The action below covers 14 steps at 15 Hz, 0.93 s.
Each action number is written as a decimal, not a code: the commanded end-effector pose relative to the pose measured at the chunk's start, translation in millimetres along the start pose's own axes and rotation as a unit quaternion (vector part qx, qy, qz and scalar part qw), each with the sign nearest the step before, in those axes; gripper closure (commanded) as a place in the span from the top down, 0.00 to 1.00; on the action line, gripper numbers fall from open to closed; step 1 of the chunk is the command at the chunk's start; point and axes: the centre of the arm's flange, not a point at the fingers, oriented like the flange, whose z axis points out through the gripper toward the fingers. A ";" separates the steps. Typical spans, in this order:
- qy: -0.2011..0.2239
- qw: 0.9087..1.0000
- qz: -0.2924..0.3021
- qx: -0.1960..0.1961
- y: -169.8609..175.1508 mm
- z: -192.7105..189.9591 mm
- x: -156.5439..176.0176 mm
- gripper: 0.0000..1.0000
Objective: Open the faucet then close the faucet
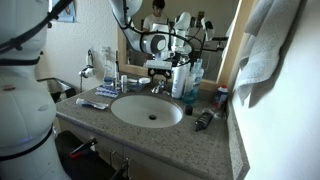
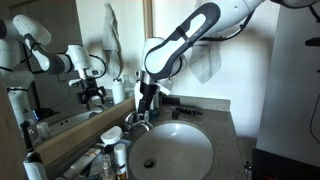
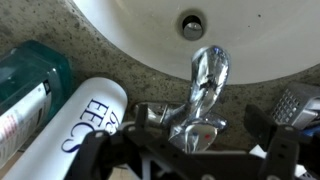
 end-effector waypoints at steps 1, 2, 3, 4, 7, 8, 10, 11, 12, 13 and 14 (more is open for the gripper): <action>0.023 1.000 0.000 -0.010 -1.3 -21.6 -6.3 1.00; 0.025 1.000 -0.001 -0.011 -1.8 -25.7 -5.1 1.00; 0.027 1.000 -0.001 -0.010 -2.3 -30.0 -4.3 1.00; 0.029 1.000 -0.004 -0.011 -3.0 -35.4 -3.6 1.00; 0.030 0.999 -0.010 -0.022 -5.6 -50.3 -0.9 1.00; 0.032 0.999 -0.012 -0.025 -7.2 -56.2 -0.1 1.00; 0.037 0.999 -0.015 -0.028 -9.7 -65.1 1.5 1.00; 0.038 0.999 -0.017 -0.028 -10.9 -69.2 1.9 1.00; 0.040 0.999 -0.019 -0.029 -12.1 -72.8 1.8 1.00; 0.041 0.999 -0.019 -0.029 -13.3 -75.4 1.6 1.00; 0.042 0.998 -0.020 -0.030 -14.0 -77.5 1.2 1.00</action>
